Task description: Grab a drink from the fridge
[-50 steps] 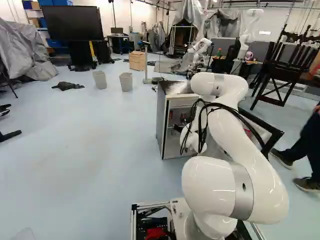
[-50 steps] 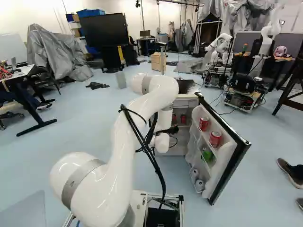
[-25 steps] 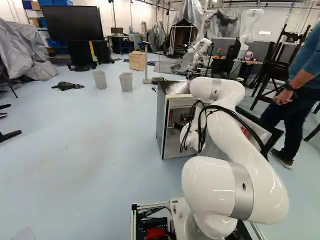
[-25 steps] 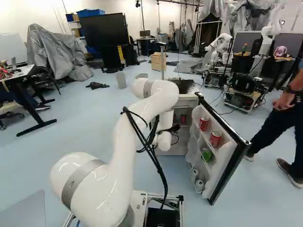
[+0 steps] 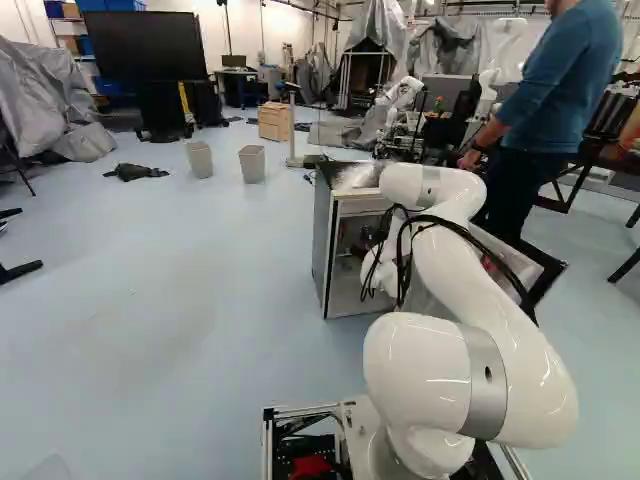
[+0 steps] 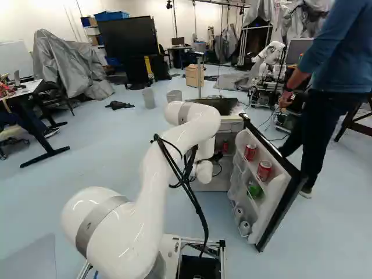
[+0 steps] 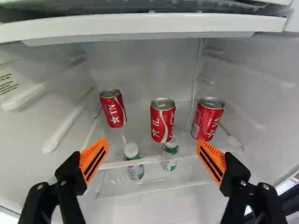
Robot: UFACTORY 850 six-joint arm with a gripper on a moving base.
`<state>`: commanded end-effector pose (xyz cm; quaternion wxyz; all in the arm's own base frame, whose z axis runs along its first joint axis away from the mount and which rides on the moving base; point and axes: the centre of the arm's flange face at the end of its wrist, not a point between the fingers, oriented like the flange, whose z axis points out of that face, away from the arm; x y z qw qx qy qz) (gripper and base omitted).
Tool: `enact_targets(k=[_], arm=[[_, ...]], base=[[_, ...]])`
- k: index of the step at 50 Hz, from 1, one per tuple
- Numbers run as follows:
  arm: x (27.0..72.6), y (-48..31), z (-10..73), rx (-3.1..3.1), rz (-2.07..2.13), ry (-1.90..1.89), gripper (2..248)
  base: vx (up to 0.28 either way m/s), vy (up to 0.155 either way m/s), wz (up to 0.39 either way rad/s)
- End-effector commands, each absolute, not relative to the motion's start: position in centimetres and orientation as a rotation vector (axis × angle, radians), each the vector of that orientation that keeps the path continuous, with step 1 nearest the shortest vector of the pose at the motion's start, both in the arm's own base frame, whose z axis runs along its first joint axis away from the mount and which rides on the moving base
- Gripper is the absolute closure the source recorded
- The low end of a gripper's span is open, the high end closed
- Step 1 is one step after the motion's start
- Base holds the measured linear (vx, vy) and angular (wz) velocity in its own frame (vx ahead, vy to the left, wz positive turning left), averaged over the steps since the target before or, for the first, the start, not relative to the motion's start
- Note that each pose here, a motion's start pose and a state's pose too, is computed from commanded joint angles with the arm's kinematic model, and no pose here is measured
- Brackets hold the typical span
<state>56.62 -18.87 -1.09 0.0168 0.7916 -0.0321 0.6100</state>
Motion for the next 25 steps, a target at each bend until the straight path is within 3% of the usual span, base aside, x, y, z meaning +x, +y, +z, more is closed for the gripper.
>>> enact_targets(k=[25], arm=[[58.8,-19.3,-2.5,2.494,1.845,-0.079,3]], base=[[0.0,0.0,0.0]])
